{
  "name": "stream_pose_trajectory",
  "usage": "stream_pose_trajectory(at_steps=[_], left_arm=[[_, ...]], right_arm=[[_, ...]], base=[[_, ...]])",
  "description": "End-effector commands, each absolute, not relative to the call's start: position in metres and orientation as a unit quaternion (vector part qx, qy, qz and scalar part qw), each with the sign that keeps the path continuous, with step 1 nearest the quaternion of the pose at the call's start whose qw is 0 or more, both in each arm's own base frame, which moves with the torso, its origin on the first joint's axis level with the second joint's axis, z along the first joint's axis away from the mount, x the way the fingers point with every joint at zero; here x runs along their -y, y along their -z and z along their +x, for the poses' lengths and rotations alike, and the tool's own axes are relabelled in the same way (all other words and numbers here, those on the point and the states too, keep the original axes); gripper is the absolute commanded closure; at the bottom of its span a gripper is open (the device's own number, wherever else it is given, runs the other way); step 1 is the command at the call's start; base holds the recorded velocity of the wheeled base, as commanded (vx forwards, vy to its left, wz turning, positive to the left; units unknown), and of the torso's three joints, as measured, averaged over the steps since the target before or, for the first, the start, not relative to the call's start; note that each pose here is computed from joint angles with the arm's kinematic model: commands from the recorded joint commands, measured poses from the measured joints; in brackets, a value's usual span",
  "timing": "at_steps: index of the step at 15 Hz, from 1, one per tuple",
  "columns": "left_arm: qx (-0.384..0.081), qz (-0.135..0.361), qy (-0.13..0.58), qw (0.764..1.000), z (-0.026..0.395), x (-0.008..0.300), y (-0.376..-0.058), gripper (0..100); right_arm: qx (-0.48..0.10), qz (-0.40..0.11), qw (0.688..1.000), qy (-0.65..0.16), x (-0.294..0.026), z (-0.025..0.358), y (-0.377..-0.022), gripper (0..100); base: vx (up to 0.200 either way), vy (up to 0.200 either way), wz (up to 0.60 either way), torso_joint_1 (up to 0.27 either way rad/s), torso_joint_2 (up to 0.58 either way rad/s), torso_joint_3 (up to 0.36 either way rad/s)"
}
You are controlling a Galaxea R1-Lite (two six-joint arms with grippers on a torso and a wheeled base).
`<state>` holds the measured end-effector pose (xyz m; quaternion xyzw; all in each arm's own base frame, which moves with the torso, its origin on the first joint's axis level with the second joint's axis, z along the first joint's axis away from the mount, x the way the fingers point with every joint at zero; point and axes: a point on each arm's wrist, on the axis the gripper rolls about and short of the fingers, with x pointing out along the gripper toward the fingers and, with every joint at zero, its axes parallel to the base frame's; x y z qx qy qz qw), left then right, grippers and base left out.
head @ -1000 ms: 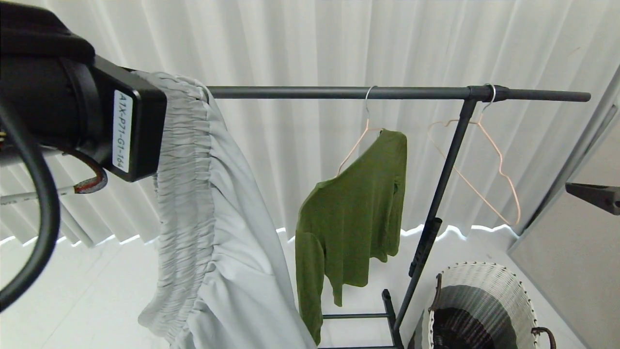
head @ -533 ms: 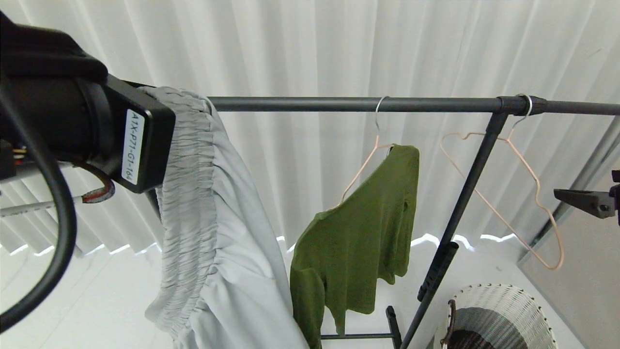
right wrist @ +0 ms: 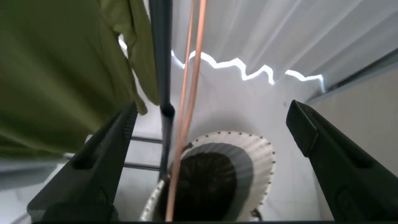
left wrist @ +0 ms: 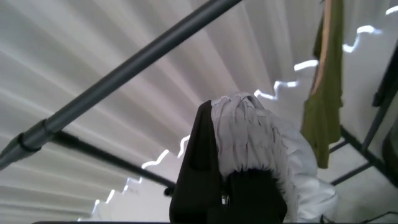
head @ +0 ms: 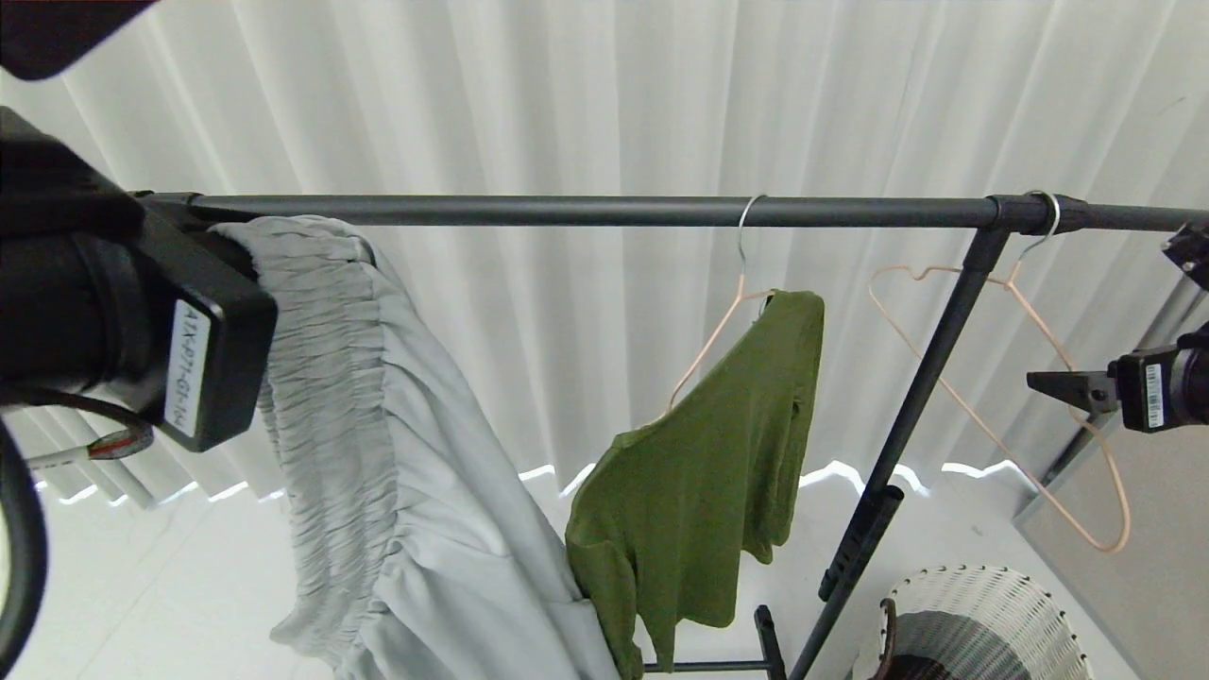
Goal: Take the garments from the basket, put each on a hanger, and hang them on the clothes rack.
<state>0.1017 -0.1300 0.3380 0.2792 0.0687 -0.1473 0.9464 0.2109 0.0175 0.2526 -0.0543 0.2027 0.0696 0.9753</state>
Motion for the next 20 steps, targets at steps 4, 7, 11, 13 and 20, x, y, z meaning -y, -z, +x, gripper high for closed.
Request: stream_pose_trajectory(at_steps=[4,7,11,13,20], left_arm=[[-0.064,0.274,0.139,0.949,0.096,0.121,-0.339,100],[-0.064,0.276,0.140,0.949,0.096,0.122,-0.338,100],[-0.064,0.276,0.142,0.948,0.096,0.122,-0.339,100],[-0.064,0.277,0.143,0.948,0.096,0.123,-0.338,100],[-0.063,0.276,0.143,0.948,0.096,0.123,-0.339,100]], right_arm=[[-0.245,-0.018,0.967,-0.061,-0.020,0.235,-0.233,0],[-0.255,-0.014,0.965,-0.055,-0.020,0.239,-0.228,0],[-0.263,-0.014,0.963,-0.065,-0.027,0.241,-0.225,0],[-0.266,-0.015,0.962,-0.057,-0.027,0.243,-0.223,100],[-0.257,-0.016,0.965,-0.051,-0.029,0.239,-0.228,100]], base=[[0.000,0.000,0.00,0.000,0.00,0.000],[0.000,0.000,0.00,0.000,0.00,0.000],[0.000,0.000,0.00,0.000,0.00,0.000],[0.000,0.000,0.00,0.000,0.00,0.000],[0.000,0.000,0.00,0.000,0.00,0.000]])
